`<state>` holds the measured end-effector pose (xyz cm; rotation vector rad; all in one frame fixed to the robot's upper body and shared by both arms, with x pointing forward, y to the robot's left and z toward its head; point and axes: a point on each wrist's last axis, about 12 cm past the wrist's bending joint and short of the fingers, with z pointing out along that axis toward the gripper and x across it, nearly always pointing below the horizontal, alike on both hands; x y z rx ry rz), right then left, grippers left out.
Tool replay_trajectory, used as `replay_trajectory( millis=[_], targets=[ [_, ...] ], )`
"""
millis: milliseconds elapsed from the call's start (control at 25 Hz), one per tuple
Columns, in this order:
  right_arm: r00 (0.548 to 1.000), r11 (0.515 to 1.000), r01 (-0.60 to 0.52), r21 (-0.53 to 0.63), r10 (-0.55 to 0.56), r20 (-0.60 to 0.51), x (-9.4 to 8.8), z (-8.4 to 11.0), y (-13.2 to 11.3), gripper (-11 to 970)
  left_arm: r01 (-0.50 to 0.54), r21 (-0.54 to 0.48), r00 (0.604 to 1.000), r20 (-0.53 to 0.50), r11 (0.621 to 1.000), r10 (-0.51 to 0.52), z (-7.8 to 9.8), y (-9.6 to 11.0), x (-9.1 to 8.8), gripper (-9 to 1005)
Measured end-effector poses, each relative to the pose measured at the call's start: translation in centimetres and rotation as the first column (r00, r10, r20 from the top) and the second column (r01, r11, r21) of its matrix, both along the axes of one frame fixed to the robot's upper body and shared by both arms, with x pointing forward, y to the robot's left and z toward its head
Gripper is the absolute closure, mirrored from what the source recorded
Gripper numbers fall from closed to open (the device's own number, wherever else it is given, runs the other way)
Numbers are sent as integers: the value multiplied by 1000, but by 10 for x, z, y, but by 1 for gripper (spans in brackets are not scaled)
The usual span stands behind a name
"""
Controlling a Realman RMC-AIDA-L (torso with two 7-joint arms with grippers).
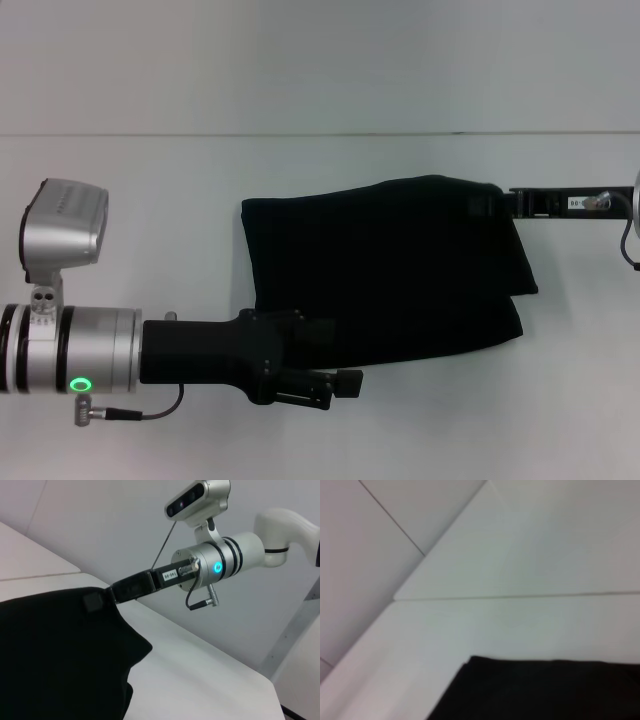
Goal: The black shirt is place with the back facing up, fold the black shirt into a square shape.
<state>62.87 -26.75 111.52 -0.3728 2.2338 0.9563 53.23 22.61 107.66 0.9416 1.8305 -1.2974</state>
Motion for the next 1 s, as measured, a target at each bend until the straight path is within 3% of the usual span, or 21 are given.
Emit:
replay_trajectory(
  millis=[400, 520, 680, 720, 760, 840, 920, 1000],
  targets=[
    [997, 990, 41, -132, -49, -56, -5, -26, -5, 895, -47, 1, 999, -26, 999, 47, -4, 1, 1, 46],
    [997, 988, 58, -142, -65, -48, -5, -29, -7, 889, -138, 0, 990, -24, 990, 138, -3, 5, 10, 47],
    [995, 987, 78, -137, -86, -54, -5, -26, -17, 798, -299, -44, 954, -31, 953, 298, 5, 16, 30, 47],
    [994, 987, 86, -133, -94, -57, -5, -25, -21, 776, -299, -44, 954, -31, 953, 298, 5, 16, 30, 47],
    [993, 987, 95, -127, -103, -62, -5, -23, -25, 753, -411, -60, 911, -70, 910, 406, 9, 22, 43, 46],
    [990, 988, 113, -110, -121, -71, -7, -19, -34, 707, -470, -55, 880, -104, 881, 464, 9, 25, 50, 46],
    [988, 987, 130, -90, -137, -71, -8, -15, -42, 662, -559, -22, 820, -164, 829, 548, 8, 29, 61, 46],
    [987, 987, 145, -66, -149, -62, -9, -9, -50, 505, -631, 23, 753, -224, 776, 619, 5, 32, 70, 46]
  ],
)
